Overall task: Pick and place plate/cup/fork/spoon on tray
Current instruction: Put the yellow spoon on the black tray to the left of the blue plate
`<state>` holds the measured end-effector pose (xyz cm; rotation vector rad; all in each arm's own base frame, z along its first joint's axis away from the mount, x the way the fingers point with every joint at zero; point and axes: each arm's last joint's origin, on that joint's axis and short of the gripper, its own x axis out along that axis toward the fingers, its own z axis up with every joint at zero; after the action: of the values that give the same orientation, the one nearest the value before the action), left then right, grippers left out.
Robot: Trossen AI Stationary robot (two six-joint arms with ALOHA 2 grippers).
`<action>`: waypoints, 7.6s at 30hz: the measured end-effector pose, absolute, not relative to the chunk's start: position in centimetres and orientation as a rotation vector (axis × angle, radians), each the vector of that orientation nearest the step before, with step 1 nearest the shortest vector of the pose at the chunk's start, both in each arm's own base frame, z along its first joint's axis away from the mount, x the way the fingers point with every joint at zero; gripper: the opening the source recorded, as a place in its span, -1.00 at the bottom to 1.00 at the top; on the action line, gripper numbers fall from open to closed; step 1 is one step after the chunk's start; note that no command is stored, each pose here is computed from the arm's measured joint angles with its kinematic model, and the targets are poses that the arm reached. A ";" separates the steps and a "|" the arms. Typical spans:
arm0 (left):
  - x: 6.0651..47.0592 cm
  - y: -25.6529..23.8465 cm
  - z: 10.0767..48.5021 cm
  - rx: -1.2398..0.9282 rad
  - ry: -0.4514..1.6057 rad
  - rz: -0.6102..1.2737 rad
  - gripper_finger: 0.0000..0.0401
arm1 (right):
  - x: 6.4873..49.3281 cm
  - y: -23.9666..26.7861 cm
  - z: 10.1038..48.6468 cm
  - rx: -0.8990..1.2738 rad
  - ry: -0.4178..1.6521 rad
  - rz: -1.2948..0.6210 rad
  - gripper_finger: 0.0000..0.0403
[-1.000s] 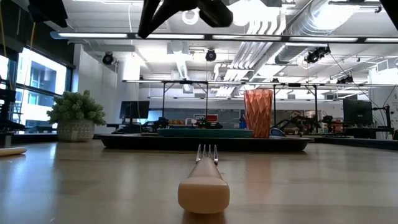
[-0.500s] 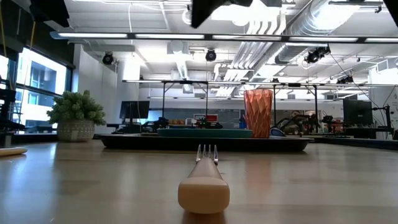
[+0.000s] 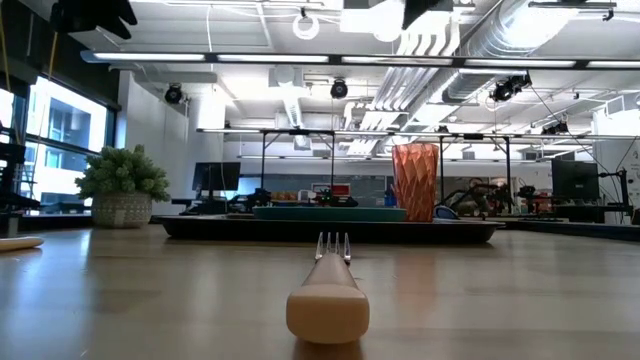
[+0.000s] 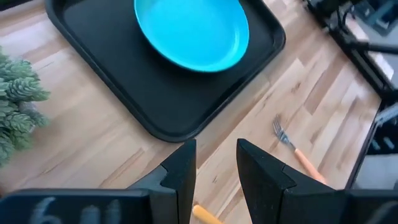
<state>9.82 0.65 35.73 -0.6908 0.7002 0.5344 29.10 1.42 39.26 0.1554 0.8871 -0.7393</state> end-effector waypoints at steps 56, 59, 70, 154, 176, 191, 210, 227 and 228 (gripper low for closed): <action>11.1 0.8 35.3 -0.942 0.628 0.732 -0.47 | 8.9 -0.4 18.3 0.322 0.194 -0.416 -1.00; 11.4 0.8 35.2 -0.938 0.640 0.738 -0.47 | 8.9 -0.4 17.9 0.319 0.152 -0.384 -1.00; 12.2 0.8 34.9 -0.928 0.670 0.756 -0.47 | 8.8 -0.1 17.0 0.293 0.148 -0.249 -1.00; 21.3 -8.6 27.9 -1.030 1.075 0.805 -0.47 | 9.5 0.5 17.2 0.308 0.028 -0.056 -1.00; 22.1 -14.3 22.6 -1.116 1.209 1.103 -0.47 | 9.5 0.5 17.2 0.308 0.028 -0.056 -1.00; 21.5 -17.3 20.6 -1.253 1.025 1.298 -0.43 | 9.5 0.5 17.2 0.308 0.028 -0.056 -1.00; 22.7 -19.3 16.1 -1.220 1.035 1.380 -0.07 | 9.5 0.5 17.2 0.308 0.028 -0.056 -1.00; 23.5 -18.2 13.2 -1.213 1.060 1.421 -0.07 | 9.5 0.5 17.2 0.308 0.028 -0.056 -1.00; 23.3 -18.1 13.0 -1.228 1.053 1.413 -0.07 | 9.5 0.5 17.2 0.308 0.028 -0.056 -1.00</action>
<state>23.33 -18.11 12.98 -1.2277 1.0530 1.4128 9.52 0.49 17.18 0.3081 0.0283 -0.0559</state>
